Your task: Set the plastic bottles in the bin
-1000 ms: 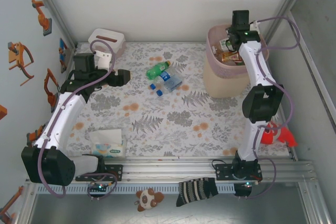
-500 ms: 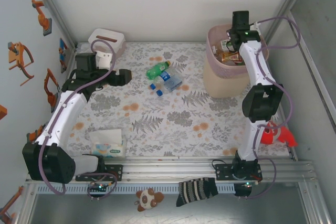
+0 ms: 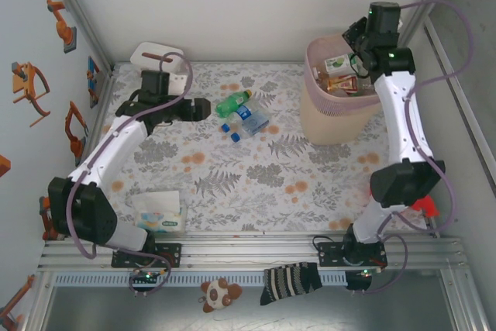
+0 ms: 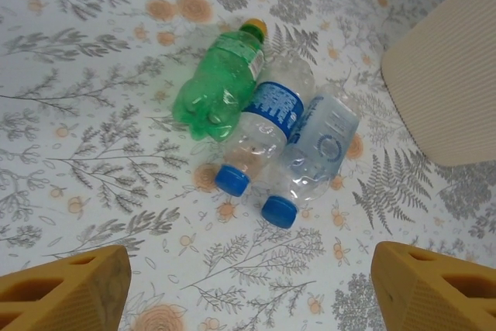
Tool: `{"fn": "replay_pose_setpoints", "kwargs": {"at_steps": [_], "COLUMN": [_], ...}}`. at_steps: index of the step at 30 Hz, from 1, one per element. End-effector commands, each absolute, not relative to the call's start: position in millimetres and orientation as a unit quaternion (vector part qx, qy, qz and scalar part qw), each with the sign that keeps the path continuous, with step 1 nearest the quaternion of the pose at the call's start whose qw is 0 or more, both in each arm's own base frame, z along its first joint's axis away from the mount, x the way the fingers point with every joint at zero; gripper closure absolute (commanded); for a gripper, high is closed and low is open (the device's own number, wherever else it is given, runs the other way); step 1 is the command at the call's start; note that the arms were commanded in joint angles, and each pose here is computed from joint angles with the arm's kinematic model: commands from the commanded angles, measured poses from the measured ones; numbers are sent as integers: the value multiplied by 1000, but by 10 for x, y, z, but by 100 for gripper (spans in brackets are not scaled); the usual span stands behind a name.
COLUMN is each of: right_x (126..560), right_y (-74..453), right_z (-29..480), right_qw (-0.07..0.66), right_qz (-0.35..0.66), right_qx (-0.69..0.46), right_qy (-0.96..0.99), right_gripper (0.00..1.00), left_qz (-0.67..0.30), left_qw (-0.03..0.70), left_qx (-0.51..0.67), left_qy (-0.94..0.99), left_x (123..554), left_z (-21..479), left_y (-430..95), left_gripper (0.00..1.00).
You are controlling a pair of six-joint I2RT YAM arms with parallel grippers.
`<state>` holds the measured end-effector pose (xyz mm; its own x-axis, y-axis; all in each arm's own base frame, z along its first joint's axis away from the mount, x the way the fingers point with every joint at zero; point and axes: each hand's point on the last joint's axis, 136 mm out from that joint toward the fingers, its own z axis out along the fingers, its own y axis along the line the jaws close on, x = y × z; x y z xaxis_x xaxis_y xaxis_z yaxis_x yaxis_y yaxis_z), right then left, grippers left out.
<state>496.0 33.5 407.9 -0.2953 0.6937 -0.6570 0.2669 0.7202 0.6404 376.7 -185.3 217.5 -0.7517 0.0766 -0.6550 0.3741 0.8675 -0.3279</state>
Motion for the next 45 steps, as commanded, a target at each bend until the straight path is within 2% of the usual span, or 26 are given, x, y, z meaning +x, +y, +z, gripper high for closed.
{"fn": "replay_pose_setpoints", "kwargs": {"at_steps": [1,6,17,23,38,45], "right_x": [4757,4395,3834,3774,3771,3763], "right_y": [395,320,124,132,183,193], "right_z": [4102,4086,3948,3885,3805,3790], "right_qw": [509,517,530,524,512,509], "right_qz": [201,177,125,124,139,144], "right_qx": [243,227,226,221,223,226], "right_qy": [801,806,808,813,818,818], "right_gripper": [86,85,83,82,82,83], "left_qz": [-208,-194,-96,-56,-40,-40], "left_qw": [302,260,174,147,101,94], "left_qx": [152,209,308,348,370,372], "left_qy": [918,923,931,924,923,923], "left_x": [3733,3699,3714,3746,3720,3712], "left_z": [2106,1877,1165,862,383,290], "left_y": [-2016,-2330,-2751,-2854,-2900,-2906], "left_gripper": [21,29,36,38,46,55]}}
